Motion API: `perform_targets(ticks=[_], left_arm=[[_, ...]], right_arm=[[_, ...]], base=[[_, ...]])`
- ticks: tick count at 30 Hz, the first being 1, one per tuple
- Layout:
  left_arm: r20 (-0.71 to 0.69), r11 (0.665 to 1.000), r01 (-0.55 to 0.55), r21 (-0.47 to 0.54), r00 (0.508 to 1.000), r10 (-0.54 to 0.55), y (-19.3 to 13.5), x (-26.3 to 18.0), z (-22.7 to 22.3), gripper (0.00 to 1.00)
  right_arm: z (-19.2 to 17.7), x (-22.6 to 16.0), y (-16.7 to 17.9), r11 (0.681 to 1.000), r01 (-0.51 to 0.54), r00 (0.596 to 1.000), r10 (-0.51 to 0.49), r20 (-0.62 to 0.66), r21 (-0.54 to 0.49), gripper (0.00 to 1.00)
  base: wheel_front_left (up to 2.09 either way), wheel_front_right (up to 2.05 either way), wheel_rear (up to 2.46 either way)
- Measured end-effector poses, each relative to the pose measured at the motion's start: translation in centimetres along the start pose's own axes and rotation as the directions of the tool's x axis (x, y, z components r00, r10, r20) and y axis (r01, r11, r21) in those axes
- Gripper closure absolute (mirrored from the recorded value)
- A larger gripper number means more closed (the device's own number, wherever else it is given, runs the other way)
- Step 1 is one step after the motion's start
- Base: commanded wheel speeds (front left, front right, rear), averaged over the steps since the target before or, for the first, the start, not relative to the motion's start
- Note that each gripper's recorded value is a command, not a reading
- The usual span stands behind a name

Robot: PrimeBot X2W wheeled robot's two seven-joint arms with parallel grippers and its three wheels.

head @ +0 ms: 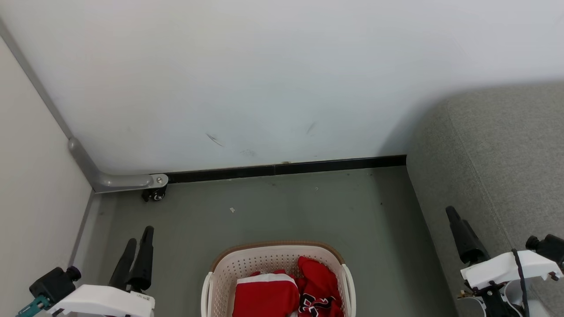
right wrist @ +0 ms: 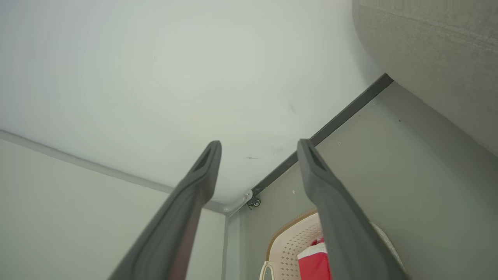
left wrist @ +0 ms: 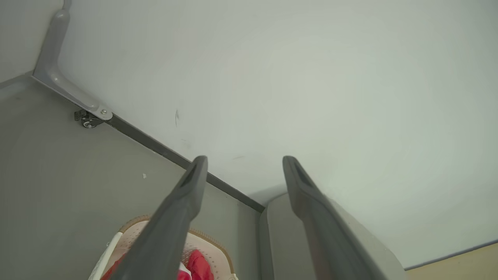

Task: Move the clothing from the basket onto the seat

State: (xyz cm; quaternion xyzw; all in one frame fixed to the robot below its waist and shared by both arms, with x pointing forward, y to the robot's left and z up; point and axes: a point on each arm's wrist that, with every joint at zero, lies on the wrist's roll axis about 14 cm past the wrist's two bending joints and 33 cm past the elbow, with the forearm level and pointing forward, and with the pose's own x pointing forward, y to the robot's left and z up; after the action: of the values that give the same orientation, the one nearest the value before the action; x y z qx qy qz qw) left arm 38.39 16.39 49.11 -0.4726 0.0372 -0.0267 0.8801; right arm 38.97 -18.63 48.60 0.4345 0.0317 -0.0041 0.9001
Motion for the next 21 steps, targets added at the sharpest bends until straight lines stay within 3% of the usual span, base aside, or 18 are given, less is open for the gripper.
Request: perform_targets(ticks=[10, 21], left_arm=[[0.011, 0.985, 0.043, 0.169, 0.999, -0.045, -1.3, -0.1, 0.0, 0.0], [0.022, 0.923, 0.107, 0.37, 0.992, -0.124, -3.4, 0.3, 0.3, 0.0]], right_arm=[[0.9, 0.2, 1.2, 0.989, -0.028, 0.998, 0.036, 0.047, -0.147, 0.0], [0.0, 0.3, 2.7, 0.936, -0.083, 0.995, 0.097, 0.024, -0.341, 0.0]], base=[[0.0, 0.0, 0.0], [0.0, 0.0, 0.0]])
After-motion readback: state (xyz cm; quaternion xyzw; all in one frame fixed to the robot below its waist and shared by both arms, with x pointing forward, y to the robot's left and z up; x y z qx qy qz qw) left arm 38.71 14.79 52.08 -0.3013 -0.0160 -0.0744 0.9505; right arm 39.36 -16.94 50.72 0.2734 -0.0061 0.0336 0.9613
